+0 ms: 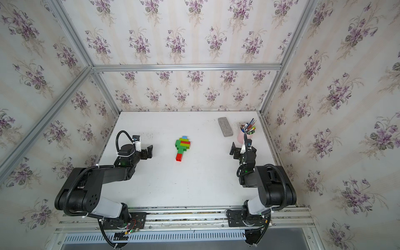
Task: Assemble a spoon with lego
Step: Reset both arms
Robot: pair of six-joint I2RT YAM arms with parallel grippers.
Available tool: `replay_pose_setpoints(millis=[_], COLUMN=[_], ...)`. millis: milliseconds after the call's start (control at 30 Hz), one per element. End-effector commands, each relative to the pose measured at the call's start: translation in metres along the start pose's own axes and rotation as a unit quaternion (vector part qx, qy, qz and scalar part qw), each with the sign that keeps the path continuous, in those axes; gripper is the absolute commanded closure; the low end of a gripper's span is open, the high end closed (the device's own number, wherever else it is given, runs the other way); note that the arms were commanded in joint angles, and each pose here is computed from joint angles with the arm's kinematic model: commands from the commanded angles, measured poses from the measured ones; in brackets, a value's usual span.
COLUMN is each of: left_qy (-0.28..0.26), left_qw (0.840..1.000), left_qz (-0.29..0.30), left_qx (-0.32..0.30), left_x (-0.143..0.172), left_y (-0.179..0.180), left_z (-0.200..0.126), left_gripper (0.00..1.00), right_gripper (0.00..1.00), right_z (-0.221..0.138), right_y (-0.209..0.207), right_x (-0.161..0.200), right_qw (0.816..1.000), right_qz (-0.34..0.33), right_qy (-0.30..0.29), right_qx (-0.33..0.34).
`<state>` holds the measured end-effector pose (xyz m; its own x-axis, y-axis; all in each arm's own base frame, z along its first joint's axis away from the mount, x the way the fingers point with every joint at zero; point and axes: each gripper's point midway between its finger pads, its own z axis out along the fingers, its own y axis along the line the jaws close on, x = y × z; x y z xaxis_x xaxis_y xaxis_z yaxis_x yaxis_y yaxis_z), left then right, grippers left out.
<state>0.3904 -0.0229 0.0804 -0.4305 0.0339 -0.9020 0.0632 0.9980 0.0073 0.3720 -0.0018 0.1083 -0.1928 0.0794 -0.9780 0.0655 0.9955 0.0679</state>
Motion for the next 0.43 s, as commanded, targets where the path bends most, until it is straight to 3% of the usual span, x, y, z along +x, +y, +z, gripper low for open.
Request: replay_pose_setpoints(millis=[0,400], left_qy=[-0.017,-0.017], left_qw=[0.999,0.999], left_qz=[0.010,0.015], left_qx=[-0.037,-0.042], left_x=[-0.0105,-0.0111], left_y=[0.0068,0.0060], left_z=[0.0004,0.0001], left_gripper=[0.01,0.01], right_gripper=[0.00,0.00], right_z=[0.0006,0.0005], right_y=[0.0030,0.0026], right_x=[-0.0128,-0.0133], right_qw=[1.000,1.000], right_qz=[-0.006,-0.006], right_qy=[-0.026,-0.027], right_qx=[-0.007,-0.005])
